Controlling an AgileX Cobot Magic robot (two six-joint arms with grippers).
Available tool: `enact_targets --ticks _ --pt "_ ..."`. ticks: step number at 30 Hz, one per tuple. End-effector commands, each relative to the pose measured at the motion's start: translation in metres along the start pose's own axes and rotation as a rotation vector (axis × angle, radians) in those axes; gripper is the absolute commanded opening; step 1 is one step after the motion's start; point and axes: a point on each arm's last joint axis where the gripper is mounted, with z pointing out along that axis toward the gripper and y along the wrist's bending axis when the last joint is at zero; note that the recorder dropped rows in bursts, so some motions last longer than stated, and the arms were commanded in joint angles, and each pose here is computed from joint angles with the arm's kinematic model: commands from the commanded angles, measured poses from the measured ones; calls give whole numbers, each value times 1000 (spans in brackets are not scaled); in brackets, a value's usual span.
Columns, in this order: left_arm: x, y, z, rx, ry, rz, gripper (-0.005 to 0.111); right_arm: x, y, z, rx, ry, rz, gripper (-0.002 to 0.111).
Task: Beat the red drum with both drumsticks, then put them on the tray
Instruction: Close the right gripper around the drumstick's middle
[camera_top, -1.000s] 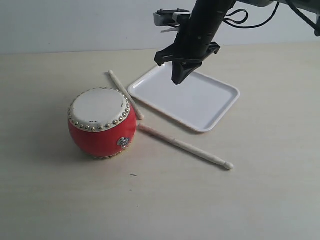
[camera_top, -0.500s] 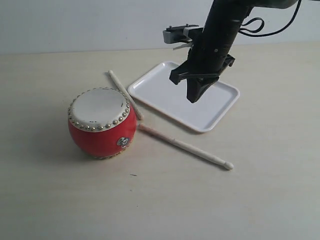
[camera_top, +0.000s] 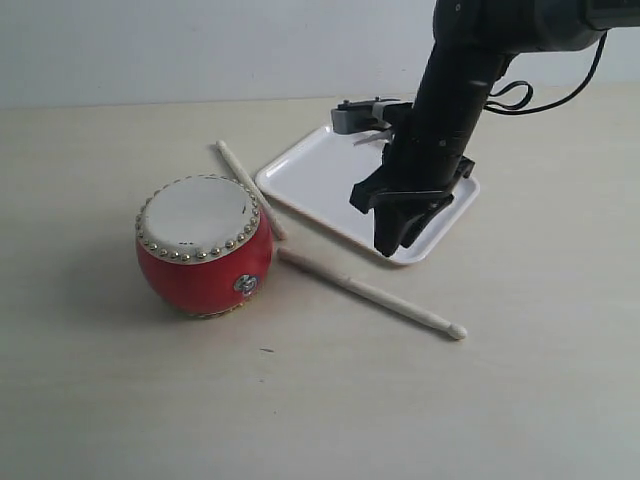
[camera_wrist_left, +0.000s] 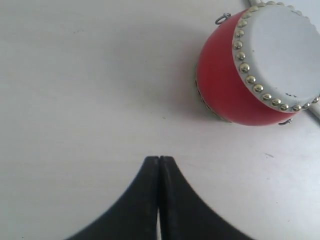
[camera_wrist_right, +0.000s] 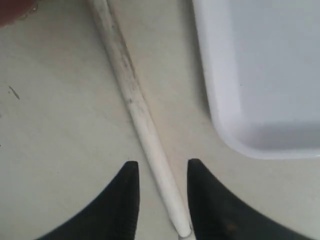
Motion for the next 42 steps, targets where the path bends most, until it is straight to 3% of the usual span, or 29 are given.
enact_targets --ticks 1,9,15,21,27,42 --pt "1 -1 -1 7 -1 12 0 6 1 3 5 20 -58 41" --pt "4 -3 -1 39 27 54 0 20 15 7 60 80 -130 41" --pt "6 -4 -1 42 54 75 0 34 39 -4 207 -64 -271 40" --pt "6 -4 -1 43 54 88 0 44 37 7 283 -166 -324 40" --pt "8 -4 -1 46 73 98 0 50 30 30 263 -112 -335 40" --pt "8 -4 -1 46 73 100 0 52 33 33 221 -101 -353 40"
